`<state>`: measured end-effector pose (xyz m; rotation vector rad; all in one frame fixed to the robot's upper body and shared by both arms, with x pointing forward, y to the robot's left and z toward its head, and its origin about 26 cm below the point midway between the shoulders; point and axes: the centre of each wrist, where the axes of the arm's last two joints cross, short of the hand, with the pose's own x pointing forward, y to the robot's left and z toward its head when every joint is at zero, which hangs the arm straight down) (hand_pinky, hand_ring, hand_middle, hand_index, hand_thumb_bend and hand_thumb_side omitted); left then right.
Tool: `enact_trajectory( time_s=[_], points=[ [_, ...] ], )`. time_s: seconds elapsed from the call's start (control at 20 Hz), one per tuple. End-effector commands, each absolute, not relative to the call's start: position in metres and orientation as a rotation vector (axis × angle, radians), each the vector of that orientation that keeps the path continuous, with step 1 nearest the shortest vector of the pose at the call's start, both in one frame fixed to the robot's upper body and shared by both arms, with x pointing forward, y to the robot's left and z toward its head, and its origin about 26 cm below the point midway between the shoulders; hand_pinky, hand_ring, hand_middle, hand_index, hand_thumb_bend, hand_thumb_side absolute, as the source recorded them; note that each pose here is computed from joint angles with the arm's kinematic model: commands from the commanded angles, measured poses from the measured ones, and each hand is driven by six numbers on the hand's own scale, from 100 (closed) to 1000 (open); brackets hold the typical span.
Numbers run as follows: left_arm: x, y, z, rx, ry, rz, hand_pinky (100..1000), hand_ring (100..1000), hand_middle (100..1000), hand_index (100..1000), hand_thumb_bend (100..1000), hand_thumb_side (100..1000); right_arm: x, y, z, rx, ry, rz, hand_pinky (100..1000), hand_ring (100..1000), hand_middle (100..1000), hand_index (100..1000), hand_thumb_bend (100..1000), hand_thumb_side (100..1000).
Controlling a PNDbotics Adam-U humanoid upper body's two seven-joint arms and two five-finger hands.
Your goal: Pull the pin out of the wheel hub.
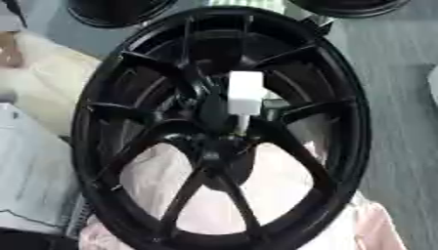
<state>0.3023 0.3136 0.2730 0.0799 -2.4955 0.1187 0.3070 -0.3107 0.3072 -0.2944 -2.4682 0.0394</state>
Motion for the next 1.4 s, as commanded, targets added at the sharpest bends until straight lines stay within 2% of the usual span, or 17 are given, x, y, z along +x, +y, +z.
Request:
enact_trajectory(
  time_s=[0.05,1.05,1.4],
  points=[
    [0.297,0.315,0.28,0.091,-2.514,0.095,482,496,528,661,100,702,0.299,-0.315,0.315,-0.353,-2.488,0.072,637,586,553,635,262,241],
    [0.291,0.342,0.25,0.28,-2.384,0.054,471,493,527,660,100,731,0.31,-0.358,0.308,-0.546,-2.424,0.454,687,661,624,672,317,233],
    [0.289,0.347,0.244,0.314,-2.359,0.055,471,494,527,660,100,727,0.319,-0.364,0.342,-0.584,-2.445,0.644,709,684,637,684,362,203]
  ],
)
